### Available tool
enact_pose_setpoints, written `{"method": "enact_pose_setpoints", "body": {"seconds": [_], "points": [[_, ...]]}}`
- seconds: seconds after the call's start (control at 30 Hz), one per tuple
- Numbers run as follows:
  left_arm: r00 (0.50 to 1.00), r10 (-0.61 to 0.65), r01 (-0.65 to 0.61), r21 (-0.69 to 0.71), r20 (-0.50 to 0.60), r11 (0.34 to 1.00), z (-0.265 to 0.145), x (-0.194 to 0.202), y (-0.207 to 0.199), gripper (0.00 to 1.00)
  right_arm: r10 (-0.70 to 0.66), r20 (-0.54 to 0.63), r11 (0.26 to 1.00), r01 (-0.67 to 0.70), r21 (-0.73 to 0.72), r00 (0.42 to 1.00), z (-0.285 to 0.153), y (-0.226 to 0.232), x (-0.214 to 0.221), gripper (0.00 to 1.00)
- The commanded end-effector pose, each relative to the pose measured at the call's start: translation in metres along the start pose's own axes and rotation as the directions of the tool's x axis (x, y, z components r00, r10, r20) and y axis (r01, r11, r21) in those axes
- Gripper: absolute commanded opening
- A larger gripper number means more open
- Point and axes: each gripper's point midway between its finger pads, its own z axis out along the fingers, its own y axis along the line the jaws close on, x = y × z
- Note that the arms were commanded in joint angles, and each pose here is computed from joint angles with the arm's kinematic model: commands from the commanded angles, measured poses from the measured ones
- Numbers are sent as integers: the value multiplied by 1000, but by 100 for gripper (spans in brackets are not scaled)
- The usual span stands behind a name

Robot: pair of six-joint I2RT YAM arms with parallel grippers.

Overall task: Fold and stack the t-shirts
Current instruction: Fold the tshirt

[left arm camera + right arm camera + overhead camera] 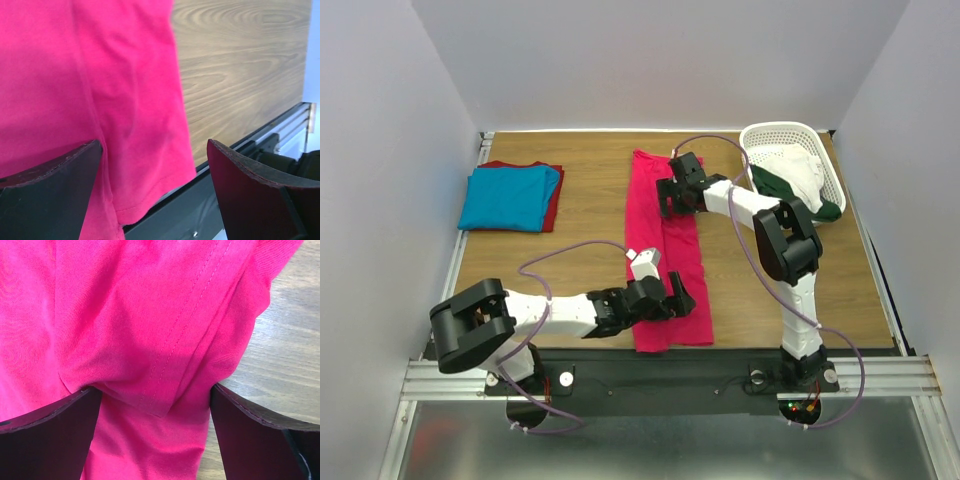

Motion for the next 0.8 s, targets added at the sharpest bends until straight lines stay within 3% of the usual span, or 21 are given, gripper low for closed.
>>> {"method": "enact_pose_setpoints", "body": {"seconds": [0.0, 0.13, 0.23, 0.43, 0.5, 0.53, 0.77], "points": [[994, 46, -55, 84, 103, 995, -10, -31, -37, 99, 0, 94, 1000, -2, 18, 996, -27, -8, -34, 93], [984, 87, -102, 91, 154, 991, -27, -47, -41, 99, 66, 119, 998, -65, -16, 991, -71, -9, -34, 94], [980, 89, -98, 44, 176, 994, -42, -50, -19, 99, 130, 142, 988, -115, -106, 981, -112, 0, -34, 93], [988, 58, -45, -95, 140, 994, -61, -33, 44, 99, 200, 118, 976, -187, -115, 973, -168, -9, 34, 94], [991, 44, -32, -101, 126, 994, -64, -29, 49, 99, 209, 35, 974, -205, -100, 977, -171, -10, 83, 94], [994, 60, -45, -151, 94, 987, -66, -21, 64, 99, 214, 12, 972, -212, -102, 977, -174, -9, 99, 93], [1000, 9, -8, -164, 5, 986, -76, 6, 85, 97, 259, -135, 945, -280, -167, 956, -210, 14, 193, 88]]}}
